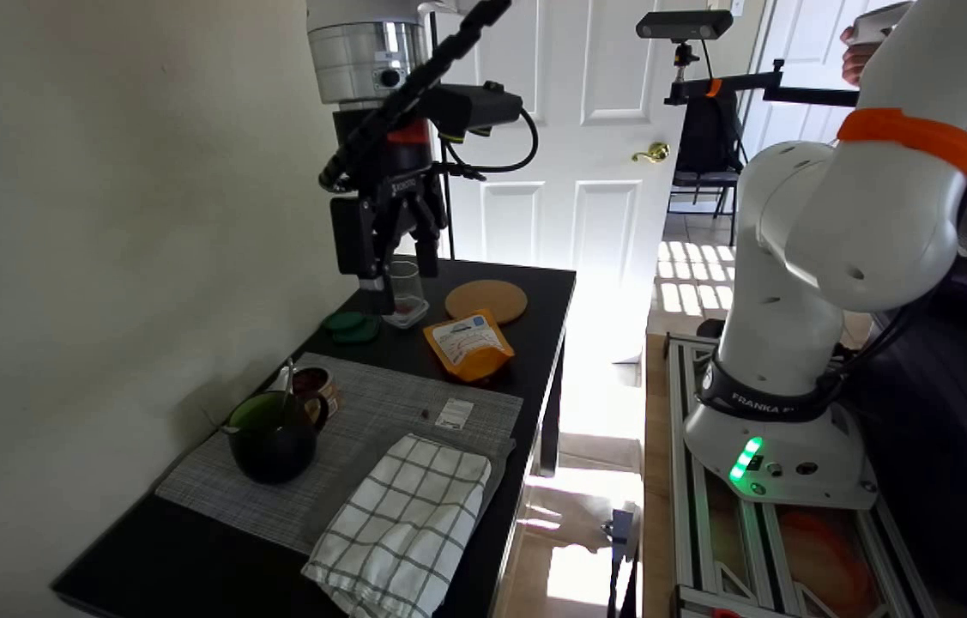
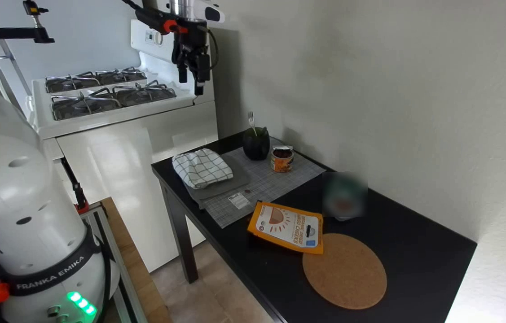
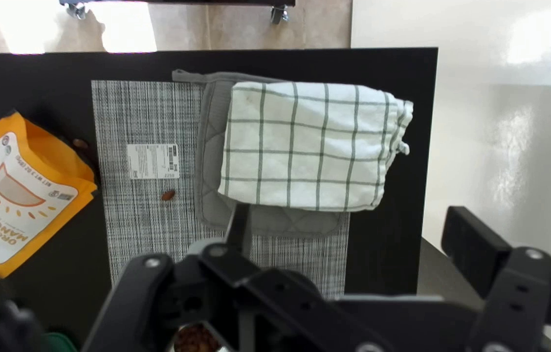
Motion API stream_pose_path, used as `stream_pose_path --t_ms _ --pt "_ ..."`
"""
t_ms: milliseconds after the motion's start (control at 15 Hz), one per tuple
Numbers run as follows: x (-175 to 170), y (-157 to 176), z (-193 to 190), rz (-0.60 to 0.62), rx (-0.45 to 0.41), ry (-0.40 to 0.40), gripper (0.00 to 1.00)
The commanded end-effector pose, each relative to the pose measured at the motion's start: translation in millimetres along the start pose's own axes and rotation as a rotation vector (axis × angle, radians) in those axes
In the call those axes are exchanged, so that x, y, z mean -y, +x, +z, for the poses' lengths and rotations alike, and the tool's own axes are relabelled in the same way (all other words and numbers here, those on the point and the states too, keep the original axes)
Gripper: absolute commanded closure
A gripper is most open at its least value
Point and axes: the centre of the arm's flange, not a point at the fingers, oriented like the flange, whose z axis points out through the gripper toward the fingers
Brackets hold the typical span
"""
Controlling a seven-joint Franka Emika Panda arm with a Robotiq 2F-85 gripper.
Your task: Put the spoon in the can then remove some contents from the can and put them in the glass cup on the right.
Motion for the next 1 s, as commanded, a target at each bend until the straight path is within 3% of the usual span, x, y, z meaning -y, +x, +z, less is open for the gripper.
stream_pose_path --t_ms 0,200,400,467,867,933 --pt "-38.5 39.1 -0.1 -0.058 0.02 0.112 0.0" --pt "-68.7 75.2 -4.3 -0.046 0.052 0.108 0.0" --pt "-90.1 107.4 -3.3 0.028 0.066 0.189 0.0" --pt "-86.5 79.2 -1.9 0.005 0.02 0.135 0.0" --pt "-93.3 102.1 3.3 0.027 0.046 0.161 0.0" --pt "-95.2 106.6 7.0 0.083 0.013 0.171 0.0"
